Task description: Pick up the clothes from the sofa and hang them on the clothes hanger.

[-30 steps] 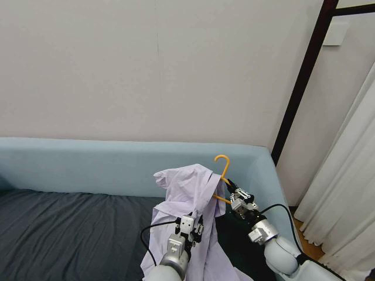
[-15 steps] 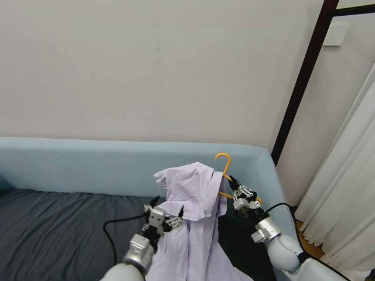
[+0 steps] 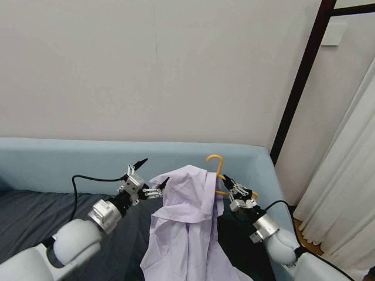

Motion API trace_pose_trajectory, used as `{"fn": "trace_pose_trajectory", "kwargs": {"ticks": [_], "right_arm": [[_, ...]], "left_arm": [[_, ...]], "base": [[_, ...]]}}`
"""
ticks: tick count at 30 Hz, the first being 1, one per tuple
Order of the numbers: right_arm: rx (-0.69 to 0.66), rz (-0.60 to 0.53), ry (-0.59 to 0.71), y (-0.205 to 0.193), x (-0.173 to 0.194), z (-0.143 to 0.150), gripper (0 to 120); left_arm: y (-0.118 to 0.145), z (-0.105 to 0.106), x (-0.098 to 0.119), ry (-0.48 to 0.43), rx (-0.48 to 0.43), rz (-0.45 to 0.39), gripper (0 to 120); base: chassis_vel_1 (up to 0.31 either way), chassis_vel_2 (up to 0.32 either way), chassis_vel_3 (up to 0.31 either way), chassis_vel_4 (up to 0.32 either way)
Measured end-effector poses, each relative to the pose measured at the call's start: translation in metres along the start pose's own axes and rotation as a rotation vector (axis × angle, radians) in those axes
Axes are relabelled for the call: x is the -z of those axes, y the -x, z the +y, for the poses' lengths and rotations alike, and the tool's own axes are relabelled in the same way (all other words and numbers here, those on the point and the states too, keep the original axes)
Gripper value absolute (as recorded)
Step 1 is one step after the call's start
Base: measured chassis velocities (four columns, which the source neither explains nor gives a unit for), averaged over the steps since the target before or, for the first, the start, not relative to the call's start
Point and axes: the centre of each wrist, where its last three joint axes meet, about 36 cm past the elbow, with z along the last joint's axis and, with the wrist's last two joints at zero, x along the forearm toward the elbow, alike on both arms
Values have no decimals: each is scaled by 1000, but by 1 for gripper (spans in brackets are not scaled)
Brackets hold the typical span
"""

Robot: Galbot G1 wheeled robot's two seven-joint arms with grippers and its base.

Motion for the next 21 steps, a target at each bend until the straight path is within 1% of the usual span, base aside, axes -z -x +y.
{"fn": "trace_pose_trajectory", "kwargs": {"ticks": [2,3,6,8,9,14,15,16,19,20,21], "right_arm": [[2,-21,0,8,3,2,5],[2,-21,0,8,3,2,5],[3,-23,-3,10,1,2,5],[3,-23,-7,9,0,1,5],[3,-23,-7,9,0,1,5],[1,-37,-30,6,-3,-3,5],[1,-42,-36,6,-3,-4,5],[1,-42,-36,6,-3,-4,5],[-2,-44,-44,4,-4,-6,5],[-4,-40,-47,2,-6,-8,5],[-4,-40,-47,2,-6,-8,5]], "left_arm": [[4,21,0,21,-59,-16,100],[4,21,0,21,-59,-16,100],[18,47,-5,46,-138,-34,100],[32,57,-10,48,-181,-37,100],[32,57,-10,48,-181,-37,100],[80,90,-4,54,-297,-88,100],[93,93,-4,49,-328,-98,100],[93,93,-4,49,-328,-98,100],[122,95,-6,24,-456,-102,100],[130,99,-4,27,-511,-104,100],[130,99,-4,27,-511,-104,100]], "base": [[0,0,0,0],[0,0,0,0],[0,0,0,0],[0,0,0,0],[0,0,0,0],[0,0,0,0],[0,0,0,0],[0,0,0,0],[0,0,0,0],[0,0,0,0],[0,0,0,0]]}}
